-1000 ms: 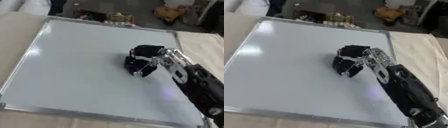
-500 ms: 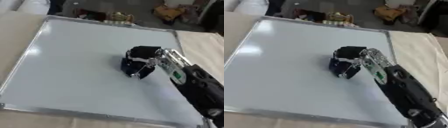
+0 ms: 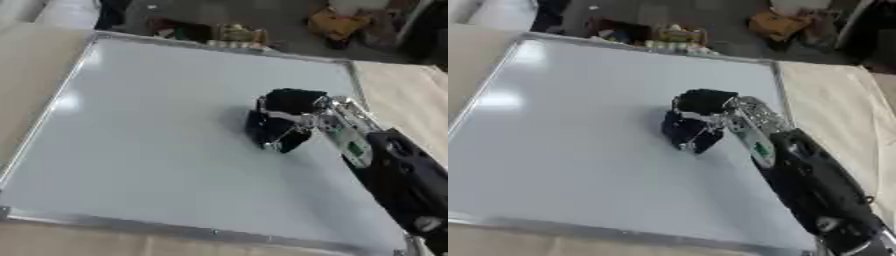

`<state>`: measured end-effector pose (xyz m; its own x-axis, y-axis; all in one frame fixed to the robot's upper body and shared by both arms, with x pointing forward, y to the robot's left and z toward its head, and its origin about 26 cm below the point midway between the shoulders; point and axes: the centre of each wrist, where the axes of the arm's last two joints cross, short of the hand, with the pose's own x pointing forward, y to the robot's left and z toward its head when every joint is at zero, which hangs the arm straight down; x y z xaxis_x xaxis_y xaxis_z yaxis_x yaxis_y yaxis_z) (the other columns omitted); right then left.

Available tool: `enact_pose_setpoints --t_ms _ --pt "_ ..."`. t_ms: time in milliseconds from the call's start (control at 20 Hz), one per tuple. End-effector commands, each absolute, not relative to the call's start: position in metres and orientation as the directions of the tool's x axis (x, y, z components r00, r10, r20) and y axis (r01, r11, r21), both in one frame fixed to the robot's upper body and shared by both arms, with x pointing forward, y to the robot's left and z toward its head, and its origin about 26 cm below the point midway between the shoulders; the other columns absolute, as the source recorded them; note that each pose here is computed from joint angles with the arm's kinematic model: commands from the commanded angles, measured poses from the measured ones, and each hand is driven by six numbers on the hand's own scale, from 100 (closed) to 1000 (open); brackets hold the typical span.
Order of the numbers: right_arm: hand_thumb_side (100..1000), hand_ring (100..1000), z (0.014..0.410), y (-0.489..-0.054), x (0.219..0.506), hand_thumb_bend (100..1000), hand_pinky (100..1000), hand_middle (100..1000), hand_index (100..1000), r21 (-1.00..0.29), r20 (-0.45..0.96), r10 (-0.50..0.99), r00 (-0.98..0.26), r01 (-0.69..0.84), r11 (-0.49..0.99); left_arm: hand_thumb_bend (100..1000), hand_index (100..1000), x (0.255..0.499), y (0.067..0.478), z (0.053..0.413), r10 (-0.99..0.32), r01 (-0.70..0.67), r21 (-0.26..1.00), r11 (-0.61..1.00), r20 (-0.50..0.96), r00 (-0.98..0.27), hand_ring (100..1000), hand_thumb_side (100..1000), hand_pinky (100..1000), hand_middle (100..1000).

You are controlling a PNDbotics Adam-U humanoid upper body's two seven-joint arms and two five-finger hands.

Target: Wipe the whiteboard clean with a brush.

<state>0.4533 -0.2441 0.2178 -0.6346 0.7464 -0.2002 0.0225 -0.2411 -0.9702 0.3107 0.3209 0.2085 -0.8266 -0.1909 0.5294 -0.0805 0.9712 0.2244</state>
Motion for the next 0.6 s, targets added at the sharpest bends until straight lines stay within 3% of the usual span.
enact_pose_setpoints --t_ms 50,600 --pt "163 593 0.211 -0.266 0.460 100 572 182 185 -0.966 -0.220 0.804 -0.553 0.012 -0.257 313 391 0.308 0.324 0.217 -0.207 -0.096 0.239 0.966 0.501 -0.840 581 871 719 539" --pt "169 595 0.208 -0.290 0.469 100 570 183 187 -0.969 -0.238 0.860 -0.452 0.045 -0.244 311 391 0.308 0.324 0.218 -0.209 -0.099 0.239 0.966 0.497 -0.842 581 871 720 539"
